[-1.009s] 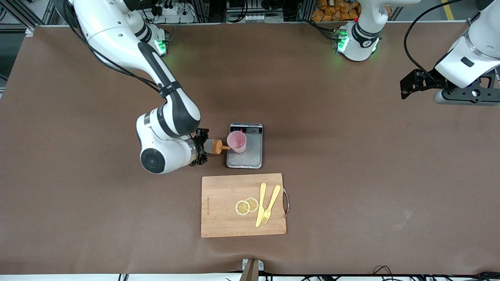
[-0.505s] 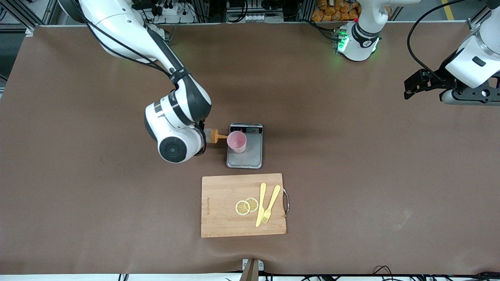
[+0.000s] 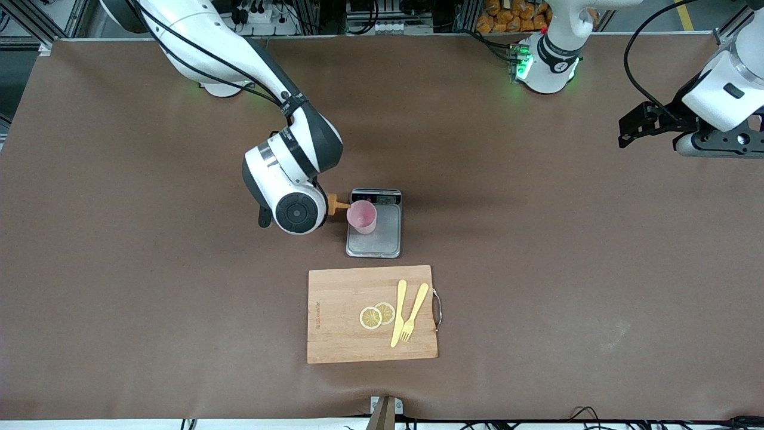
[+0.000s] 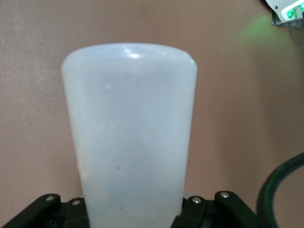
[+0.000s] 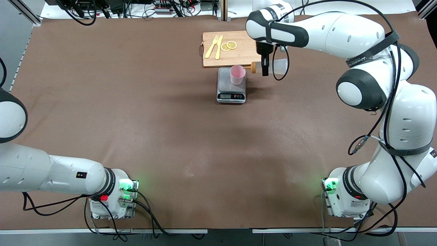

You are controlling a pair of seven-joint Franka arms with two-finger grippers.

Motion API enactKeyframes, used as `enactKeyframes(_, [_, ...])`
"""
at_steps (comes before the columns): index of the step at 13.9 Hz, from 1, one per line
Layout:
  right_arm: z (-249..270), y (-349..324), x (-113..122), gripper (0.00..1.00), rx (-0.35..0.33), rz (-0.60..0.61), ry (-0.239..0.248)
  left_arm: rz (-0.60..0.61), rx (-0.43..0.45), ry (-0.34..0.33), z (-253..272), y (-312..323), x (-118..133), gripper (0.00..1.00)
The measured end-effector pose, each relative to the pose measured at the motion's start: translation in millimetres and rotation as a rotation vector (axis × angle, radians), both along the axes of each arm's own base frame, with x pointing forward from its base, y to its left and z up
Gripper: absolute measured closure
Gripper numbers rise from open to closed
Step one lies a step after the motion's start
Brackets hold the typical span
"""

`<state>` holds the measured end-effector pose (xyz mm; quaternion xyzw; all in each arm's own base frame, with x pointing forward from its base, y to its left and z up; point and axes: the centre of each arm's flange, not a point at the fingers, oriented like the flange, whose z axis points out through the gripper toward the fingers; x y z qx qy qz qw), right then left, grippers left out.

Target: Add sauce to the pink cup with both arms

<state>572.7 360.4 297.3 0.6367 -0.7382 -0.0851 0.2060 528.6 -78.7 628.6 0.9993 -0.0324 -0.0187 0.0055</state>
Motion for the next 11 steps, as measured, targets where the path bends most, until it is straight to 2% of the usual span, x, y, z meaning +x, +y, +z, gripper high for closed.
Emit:
enactKeyframes(3, [7.4,-2.8,8.9,0.79,-0.039,-0.006,-0.033,-0.009,0.000,0.003,-0.3,1.9,-0.1,0.00])
enactKeyframes(11, [-7.3,12.4,5.1,0.79,-0.088,0.032,-0.037,-0.015,0.001,0.021,-2.8,5.7,-0.6,0.00])
